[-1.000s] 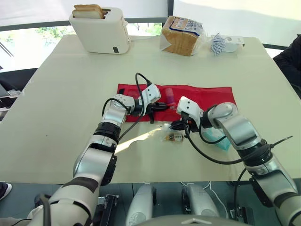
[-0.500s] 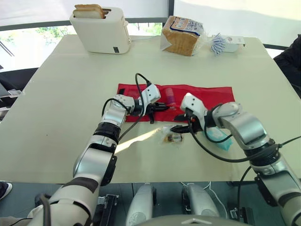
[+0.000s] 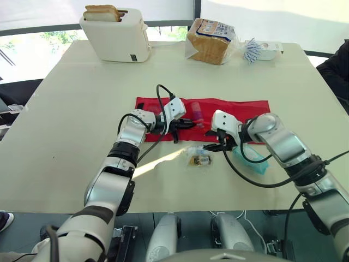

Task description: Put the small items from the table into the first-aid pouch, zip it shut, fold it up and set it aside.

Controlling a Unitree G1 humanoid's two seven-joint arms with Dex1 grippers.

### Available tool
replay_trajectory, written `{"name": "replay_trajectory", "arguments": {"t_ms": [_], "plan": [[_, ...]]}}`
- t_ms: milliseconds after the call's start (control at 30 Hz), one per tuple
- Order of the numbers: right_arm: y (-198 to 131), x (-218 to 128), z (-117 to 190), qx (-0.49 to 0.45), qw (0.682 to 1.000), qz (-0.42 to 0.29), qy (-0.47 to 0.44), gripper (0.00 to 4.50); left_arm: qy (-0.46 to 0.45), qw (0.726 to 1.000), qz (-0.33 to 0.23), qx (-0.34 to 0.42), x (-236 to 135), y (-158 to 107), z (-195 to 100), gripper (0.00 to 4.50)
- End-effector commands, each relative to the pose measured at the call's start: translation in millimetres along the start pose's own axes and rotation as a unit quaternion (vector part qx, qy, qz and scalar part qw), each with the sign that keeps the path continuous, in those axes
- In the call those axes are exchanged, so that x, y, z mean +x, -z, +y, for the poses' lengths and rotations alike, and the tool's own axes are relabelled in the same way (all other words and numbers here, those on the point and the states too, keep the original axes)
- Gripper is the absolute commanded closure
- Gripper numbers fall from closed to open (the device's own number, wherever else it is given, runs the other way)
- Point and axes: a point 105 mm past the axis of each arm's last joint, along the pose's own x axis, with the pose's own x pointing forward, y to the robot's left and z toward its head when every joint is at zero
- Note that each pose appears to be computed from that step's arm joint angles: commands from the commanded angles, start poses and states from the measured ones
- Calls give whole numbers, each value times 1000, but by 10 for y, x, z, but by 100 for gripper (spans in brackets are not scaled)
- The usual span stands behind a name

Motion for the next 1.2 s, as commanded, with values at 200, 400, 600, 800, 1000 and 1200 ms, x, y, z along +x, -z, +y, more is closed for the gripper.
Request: {"name": "replay_trajectory", "arguments": {"t_ms": [200,400,600,800,1000,1200], "plan": [[-1,23,105,6,999,14,-30,193,-7,1000,-17,11,-45,-99,19,450],[54,103,72,21,999,23,-19,320,-5,1000,-19,11,-33,-110,14,450],[27,69,35,42,999,8,3,448,-5,1000,-20,12,-22,-128,17,450],[84,-263,-58,162,981,-24,103,448,-9,1000,-30,5,-11,-167,25,450],[186,-496,42,305,931,-51,194,448,-9,999,-36,-5,-14,-191,17,450],[213,-474,103,405,871,-80,267,448,-7,999,-46,-16,-28,-251,1,450]]}}
